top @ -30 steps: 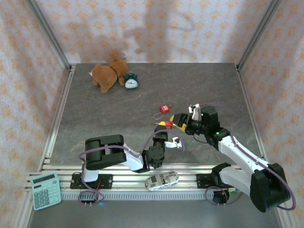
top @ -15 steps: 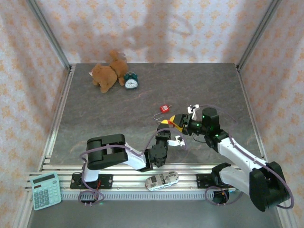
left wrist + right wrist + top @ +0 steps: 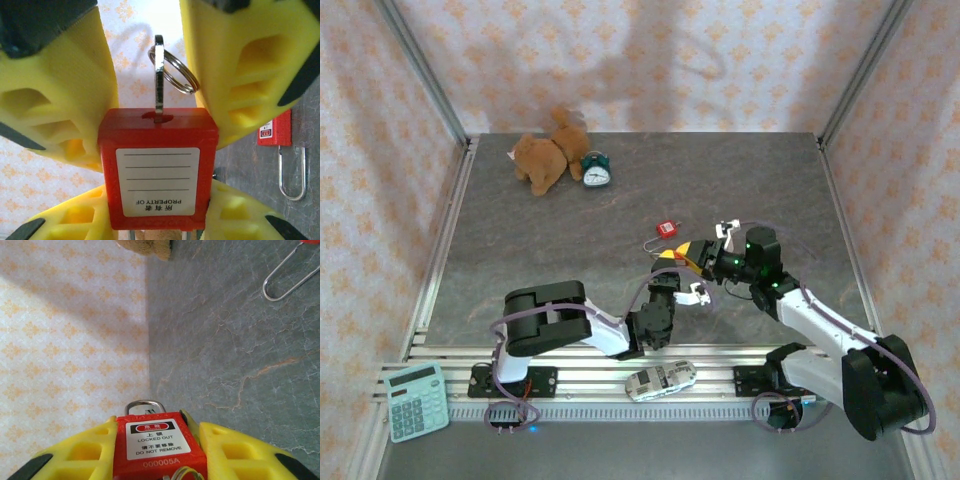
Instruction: Unlock with the key
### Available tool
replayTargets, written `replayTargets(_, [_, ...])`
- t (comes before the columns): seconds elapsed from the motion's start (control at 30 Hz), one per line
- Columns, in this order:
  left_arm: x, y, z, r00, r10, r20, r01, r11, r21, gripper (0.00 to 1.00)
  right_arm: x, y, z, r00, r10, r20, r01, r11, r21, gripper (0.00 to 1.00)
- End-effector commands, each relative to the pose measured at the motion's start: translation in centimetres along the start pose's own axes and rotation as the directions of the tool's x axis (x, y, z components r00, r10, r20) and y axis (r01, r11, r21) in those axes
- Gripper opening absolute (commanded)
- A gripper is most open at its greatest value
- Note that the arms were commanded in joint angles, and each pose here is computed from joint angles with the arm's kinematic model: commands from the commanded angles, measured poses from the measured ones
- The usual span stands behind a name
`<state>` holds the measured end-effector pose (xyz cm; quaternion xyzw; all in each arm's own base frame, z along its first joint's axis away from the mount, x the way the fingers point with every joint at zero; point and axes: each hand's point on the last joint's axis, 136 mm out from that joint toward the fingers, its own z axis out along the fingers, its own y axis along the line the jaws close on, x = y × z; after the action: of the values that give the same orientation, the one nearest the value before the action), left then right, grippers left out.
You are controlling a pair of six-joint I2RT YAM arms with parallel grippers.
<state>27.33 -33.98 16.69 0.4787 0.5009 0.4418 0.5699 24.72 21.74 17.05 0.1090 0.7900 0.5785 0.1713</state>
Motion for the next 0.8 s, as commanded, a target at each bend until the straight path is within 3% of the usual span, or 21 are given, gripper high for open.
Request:
replayTargets(0.0, [-0.3, 0.3, 0.3, 0.999, -0.039, 0.004, 0.039, 0.999, -0.013, 0.44, -0.2, 1.5, -0.3, 0.998, -0.055, 0.015, 0.056, 0.998, -0.032, 0.26])
replayTargets(0.07, [0.1, 0.5, 0.1, 0.998, -0.057, 0.003, 0.057, 0.998, -0.013, 0.58, -0.4, 1.4, -0.3, 0.998, -0.063, 0.024, 0.063, 0.998, -0.019, 0.26])
replayTargets(0.2, [1.5, 1.6, -0.6, 0.991, -0.135, -0.002, 0.135, 0.991, -0.014, 0.74, -1.2, 0.9, -0.2, 0.996, -0.075, 0.039, 0.075, 0.997, 0.020, 0.24])
replayTargets(0.4, [4.0, 1.9, -1.9, 0.970, -0.240, -0.022, 0.241, 0.969, 0.054, 0.86, -2.3, 1.0, -0.2, 0.994, -0.096, 0.052, 0.093, 0.995, 0.043, 0.23])
replayTargets(0.5, [5.2, 1.8, -2.4, 0.944, -0.328, -0.035, 0.329, 0.933, 0.147, 0.90, -2.5, 1.2, -0.4, 0.993, -0.108, 0.056, 0.105, 0.993, 0.050, 0.23])
replayTargets(0.57, [5.9, 1.7, -2.7, 0.905, -0.422, -0.063, 0.423, 0.868, 0.260, 0.90, -2.5, 1.1, -0.5, 0.992, -0.114, 0.055, 0.111, 0.992, 0.058, 0.23])
replayTargets(0.63, [6.5, 1.7, -2.9, 0.827, -0.547, -0.128, 0.547, 0.731, 0.409, 0.90, -2.5, 1.0, -0.7, 0.991, -0.123, 0.057, 0.119, 0.991, 0.064, 0.23])
replayTargets(0.7, [7.1, 2.2, -3.0, 0.720, -0.667, -0.191, 0.653, 0.558, 0.511, 0.89, -2.4, 0.7, -0.7, 0.990, -0.130, 0.052, 0.126, 0.989, 0.078, 0.23])
replayTargets(0.77, [6.9, 2.9, -3.3, 0.657, -0.733, -0.177, 0.679, 0.474, 0.560, 0.87, -2.2, 0.3, -0.8, 0.990, -0.135, 0.048, 0.130, 0.987, 0.090, 0.23])
